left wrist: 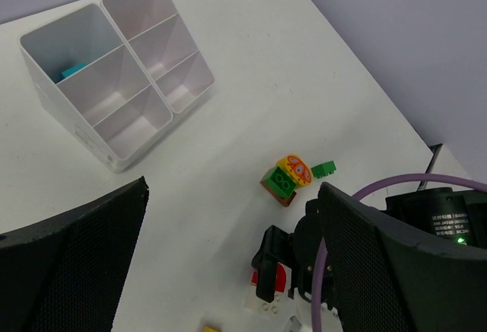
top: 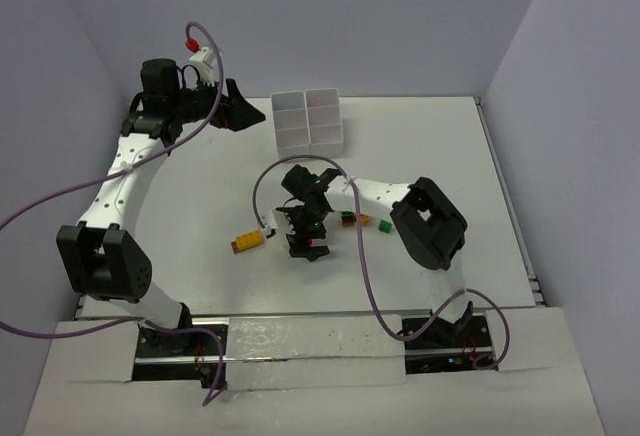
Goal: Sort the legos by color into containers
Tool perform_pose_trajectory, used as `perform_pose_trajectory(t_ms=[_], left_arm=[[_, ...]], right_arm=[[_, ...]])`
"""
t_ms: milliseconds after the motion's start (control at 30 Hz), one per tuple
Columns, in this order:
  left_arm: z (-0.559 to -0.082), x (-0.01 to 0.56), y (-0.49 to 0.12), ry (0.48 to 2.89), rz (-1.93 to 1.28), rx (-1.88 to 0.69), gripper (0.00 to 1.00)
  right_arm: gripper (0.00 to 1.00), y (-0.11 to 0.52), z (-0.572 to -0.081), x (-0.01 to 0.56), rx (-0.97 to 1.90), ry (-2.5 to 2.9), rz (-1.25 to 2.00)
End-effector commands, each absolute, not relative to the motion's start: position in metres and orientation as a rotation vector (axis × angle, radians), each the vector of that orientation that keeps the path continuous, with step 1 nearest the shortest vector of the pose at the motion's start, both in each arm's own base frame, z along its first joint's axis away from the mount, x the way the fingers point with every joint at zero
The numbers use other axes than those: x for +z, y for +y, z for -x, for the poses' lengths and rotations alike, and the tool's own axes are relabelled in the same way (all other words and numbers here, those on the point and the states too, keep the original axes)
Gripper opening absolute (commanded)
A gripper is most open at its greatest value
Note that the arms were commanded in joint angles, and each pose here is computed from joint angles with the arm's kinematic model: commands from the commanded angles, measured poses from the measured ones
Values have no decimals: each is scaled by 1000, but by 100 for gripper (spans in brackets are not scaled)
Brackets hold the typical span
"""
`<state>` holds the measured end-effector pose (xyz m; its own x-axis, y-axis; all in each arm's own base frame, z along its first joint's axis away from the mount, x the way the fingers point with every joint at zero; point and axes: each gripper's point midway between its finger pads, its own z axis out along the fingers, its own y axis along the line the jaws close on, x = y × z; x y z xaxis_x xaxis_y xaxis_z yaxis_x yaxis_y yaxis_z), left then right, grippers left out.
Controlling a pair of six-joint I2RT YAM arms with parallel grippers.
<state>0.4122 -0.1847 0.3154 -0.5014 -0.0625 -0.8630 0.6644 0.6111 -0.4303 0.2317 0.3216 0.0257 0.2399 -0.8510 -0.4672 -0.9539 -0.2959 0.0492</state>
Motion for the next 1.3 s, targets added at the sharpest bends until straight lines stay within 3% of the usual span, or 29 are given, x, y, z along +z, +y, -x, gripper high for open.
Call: perform_pose_trajectory(t_ms=[0,200,600,1067,1267], left_arm=[[-407,338,-182,1815,-514,-952,99],[-406,336,-179,1819,-515,-927,99],[-411,332,-175,1824,-507,-924,99],[-412,331,-173,1831,-485,-914,99],[-415,336,-170,1825,-453,-890,99]], right_arm=[[100,336,-246,30,553,1667,2261],[99,340,-250,24,497,1674,2307],[85,335,-232,21,488,1639,2403],[45,332,-231,24,467,1690,2361],[33,334,-247,76,540,1770,2128]])
